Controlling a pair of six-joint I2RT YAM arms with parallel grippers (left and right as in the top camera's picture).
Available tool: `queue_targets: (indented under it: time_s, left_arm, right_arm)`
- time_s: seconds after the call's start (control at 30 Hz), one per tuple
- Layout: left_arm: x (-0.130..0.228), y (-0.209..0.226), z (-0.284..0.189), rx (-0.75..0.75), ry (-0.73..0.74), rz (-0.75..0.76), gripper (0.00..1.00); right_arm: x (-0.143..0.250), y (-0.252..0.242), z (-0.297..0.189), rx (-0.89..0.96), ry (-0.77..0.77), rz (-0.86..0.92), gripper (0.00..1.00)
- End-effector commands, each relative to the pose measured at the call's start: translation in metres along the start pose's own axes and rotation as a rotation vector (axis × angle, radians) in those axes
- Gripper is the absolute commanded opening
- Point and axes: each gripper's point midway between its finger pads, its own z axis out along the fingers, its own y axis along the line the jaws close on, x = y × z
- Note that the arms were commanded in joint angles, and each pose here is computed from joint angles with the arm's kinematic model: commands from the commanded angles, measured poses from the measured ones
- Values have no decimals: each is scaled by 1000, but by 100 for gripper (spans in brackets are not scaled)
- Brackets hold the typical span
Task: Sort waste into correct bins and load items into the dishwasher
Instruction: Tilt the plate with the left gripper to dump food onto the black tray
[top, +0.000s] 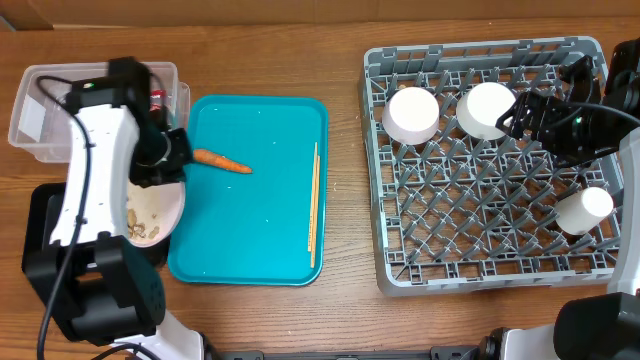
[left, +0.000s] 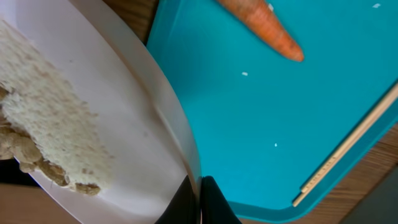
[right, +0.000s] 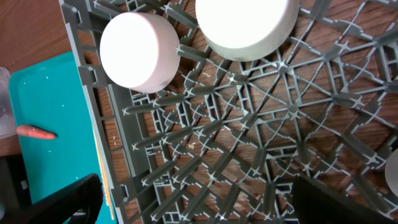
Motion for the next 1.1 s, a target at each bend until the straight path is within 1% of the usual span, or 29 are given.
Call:
queue_targets:
  time_s: [0.0,0.13,0.33,0.43,0.6,1.07]
  left_arm:
    - [-9,-3,-18,160,-55,77,4]
    - [-15,7,-26,268,-80,81,4]
    - [-18,-2,-50,557,-140,105,4]
    - [-18,1,-62,653,-169,97,4]
    - [-18,16,-72,721,-188,27,4]
    - [-11,52,-77,739,-190,-112,4]
  right_arm:
    - [-5,5,-11,3,-39,-25,100]
    - [-5,5,-11,3,-39,-25,100]
    - [-5,5,-11,3,-40,-25,100]
    - [-5,5,-11,3,-40,-25,100]
    - [-5,5,-11,3,-40,-25,100]
    - [-5,2,-11,22,-41,-24,100]
